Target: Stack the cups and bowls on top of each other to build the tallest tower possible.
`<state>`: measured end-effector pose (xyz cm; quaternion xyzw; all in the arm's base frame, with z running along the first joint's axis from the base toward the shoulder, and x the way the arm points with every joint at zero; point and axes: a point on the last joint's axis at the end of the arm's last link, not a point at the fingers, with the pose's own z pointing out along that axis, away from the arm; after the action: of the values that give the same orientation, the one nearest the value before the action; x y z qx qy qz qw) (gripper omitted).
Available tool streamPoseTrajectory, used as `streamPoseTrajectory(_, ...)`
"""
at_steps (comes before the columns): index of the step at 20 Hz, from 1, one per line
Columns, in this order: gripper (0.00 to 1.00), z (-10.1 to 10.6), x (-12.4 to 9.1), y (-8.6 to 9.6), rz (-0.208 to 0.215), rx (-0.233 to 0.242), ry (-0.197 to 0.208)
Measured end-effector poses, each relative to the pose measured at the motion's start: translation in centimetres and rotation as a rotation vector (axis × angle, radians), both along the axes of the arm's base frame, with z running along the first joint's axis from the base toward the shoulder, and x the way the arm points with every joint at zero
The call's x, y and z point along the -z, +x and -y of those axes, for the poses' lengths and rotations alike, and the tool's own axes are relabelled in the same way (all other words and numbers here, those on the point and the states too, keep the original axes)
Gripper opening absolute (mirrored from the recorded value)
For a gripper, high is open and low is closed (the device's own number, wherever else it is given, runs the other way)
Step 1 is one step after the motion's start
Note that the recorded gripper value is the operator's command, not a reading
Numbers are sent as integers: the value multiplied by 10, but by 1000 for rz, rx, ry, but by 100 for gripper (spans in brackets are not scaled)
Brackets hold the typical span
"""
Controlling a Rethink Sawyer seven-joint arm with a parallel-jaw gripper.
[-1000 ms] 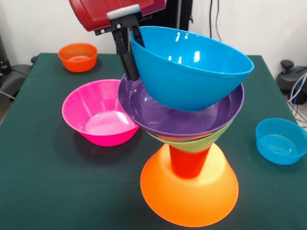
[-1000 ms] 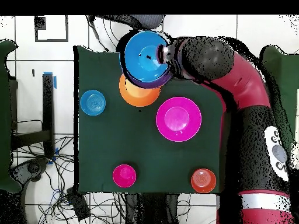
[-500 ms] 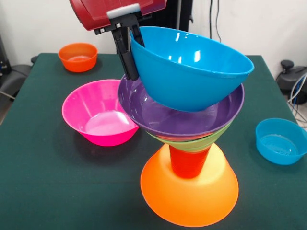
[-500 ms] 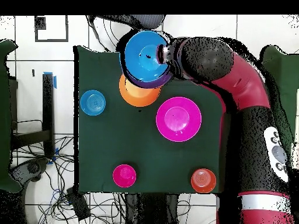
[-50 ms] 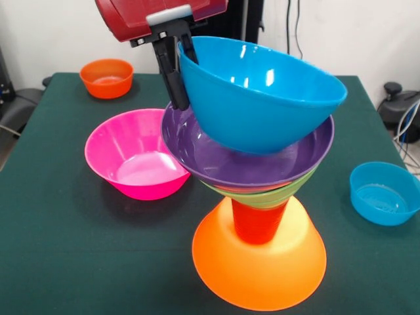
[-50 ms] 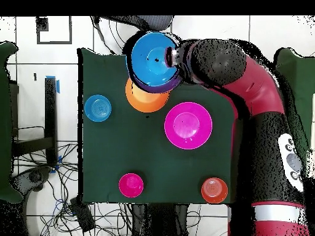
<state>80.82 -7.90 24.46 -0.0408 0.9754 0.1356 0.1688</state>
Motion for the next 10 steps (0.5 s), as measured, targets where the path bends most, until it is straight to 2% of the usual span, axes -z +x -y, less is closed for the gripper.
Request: streamPoseTrajectory(10, 100, -1, -3, 3, 8, 1, 18)
